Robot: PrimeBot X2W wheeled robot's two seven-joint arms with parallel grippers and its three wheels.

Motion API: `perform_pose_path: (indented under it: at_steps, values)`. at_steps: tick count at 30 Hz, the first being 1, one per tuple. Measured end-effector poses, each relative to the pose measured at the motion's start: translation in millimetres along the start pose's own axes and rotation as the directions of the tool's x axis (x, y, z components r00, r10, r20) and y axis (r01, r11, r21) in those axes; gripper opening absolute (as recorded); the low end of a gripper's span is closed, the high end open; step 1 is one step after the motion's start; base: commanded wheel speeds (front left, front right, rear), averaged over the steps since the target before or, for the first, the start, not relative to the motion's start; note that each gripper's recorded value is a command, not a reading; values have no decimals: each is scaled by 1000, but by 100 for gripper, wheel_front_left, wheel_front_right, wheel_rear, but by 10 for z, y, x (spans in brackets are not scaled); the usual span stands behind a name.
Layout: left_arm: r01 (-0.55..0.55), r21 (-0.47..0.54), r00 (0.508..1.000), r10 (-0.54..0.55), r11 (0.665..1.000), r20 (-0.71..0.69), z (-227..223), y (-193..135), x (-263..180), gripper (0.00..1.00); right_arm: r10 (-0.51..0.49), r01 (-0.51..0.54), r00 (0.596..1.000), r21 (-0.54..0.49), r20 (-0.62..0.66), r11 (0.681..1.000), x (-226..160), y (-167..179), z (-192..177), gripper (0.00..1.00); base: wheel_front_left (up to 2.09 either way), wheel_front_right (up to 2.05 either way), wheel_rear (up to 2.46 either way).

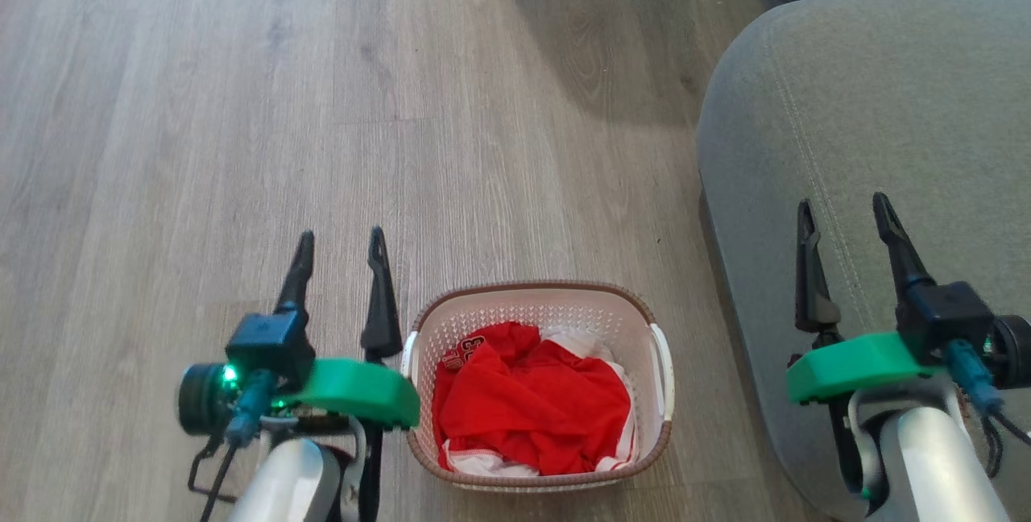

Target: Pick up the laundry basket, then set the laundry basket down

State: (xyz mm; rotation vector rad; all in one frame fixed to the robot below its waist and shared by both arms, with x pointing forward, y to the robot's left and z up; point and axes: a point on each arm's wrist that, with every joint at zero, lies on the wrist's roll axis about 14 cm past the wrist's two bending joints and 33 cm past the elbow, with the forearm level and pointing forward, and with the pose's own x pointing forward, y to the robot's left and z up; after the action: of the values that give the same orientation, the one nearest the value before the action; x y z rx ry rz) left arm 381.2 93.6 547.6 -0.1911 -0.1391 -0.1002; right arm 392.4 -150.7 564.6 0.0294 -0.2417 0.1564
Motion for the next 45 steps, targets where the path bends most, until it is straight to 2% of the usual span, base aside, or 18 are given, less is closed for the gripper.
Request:
perform_pose_path:
  at_steps: [4, 12, 20, 34, 36, 45]
  values:
    - [78, 27, 996, -76, 997, -55, -230, -46, -39, 100, 5, -6, 999, -45, -32, 999, -29, -1, -103, 100, 0, 0, 0]
    - [110, 33, 991, -106, 993, -86, -371, 5, -46, 100, 15, -20, 998, -72, -68, 997, -45, 25, -229, 100, 0, 0, 0]
    - [68, -31, 990, -71, 997, -121, -469, 122, -76, 100, 16, -22, 994, -54, -108, 998, -72, 39, -361, 100, 0, 0, 0]
    - [52, -48, 984, -59, 998, -168, -628, 158, -79, 100, 17, -23, 991, -49, -136, 999, -53, 34, -473, 100, 0, 0, 0]
    - [47, -79, 980, -61, 996, -189, -698, 158, -76, 100, 15, -23, 989, -47, -147, 999, -41, 27, -517, 100, 0, 0, 0]
    - [29, -94, 955, -56, 995, -291, -1109, 208, 113, 100, 14, -21, 976, -33, -217, 999, 169, -20, -872, 100, 0, 0, 0]
